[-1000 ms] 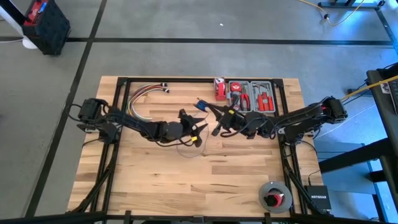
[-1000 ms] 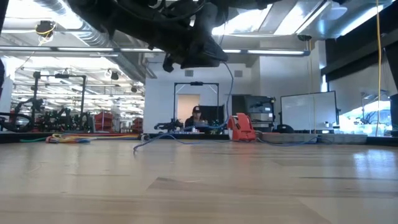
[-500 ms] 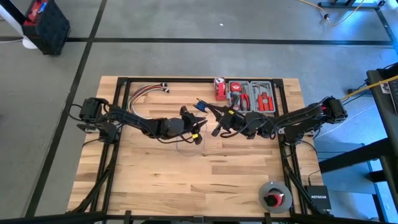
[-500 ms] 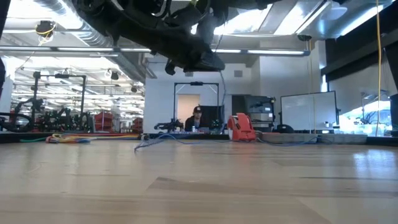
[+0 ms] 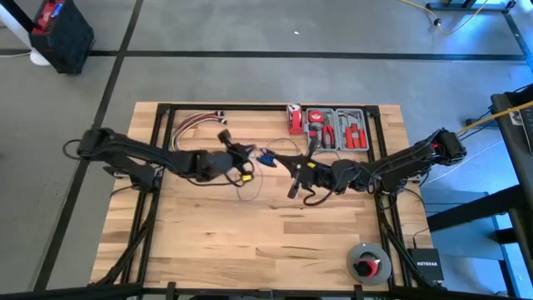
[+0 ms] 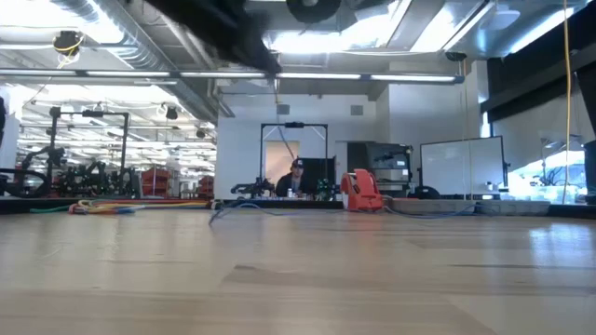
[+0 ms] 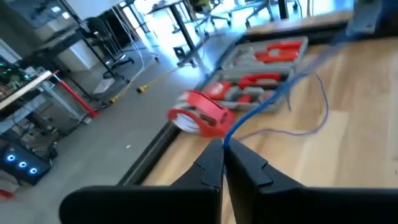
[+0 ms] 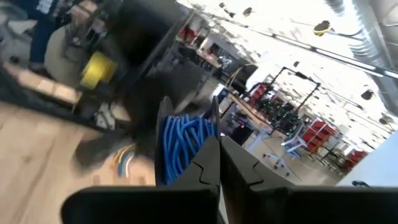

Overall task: Coil cords
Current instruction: Coil the blue wire on the black spool

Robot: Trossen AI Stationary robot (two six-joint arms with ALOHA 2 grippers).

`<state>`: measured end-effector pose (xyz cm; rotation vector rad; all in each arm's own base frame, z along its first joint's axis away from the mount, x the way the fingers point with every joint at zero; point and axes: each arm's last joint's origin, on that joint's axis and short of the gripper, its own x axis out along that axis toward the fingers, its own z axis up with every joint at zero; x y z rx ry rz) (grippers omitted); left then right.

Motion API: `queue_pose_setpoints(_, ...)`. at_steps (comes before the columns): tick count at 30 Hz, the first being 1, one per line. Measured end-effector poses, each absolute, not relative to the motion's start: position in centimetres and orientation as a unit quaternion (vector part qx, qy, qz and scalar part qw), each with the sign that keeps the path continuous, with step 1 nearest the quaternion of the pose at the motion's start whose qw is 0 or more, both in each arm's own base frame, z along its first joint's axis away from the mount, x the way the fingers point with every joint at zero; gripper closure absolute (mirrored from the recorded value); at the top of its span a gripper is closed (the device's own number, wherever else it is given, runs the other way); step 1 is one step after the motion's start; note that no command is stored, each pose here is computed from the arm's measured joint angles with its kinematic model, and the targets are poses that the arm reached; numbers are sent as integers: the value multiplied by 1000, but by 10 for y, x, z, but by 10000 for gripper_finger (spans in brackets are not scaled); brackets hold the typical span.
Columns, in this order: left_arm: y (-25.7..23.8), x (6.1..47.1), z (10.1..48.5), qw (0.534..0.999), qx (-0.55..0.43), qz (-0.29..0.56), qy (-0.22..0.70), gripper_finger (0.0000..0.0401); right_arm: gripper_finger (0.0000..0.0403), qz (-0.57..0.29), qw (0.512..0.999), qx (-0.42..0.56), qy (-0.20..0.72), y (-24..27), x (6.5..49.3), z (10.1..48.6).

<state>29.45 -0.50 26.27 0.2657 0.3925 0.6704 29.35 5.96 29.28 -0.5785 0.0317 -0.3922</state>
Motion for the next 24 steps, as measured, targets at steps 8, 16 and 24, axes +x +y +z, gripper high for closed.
queue_pose_setpoints(8, -15, 243, 311, 950, 38, 278, 135, 398, 402, -187, 933, -302, 55, 49, 296, 285)
queue_pose_setpoints(16, -19, 243, 317, 965, -40, 241, 96, 397, 402, -192, 935, -285, 89, 26, 312, 265)
queue_pose_setpoints(24, -24, 271, 303, 967, -60, 235, 72, 397, 402, -210, 937, -261, 100, 11, 324, 248)
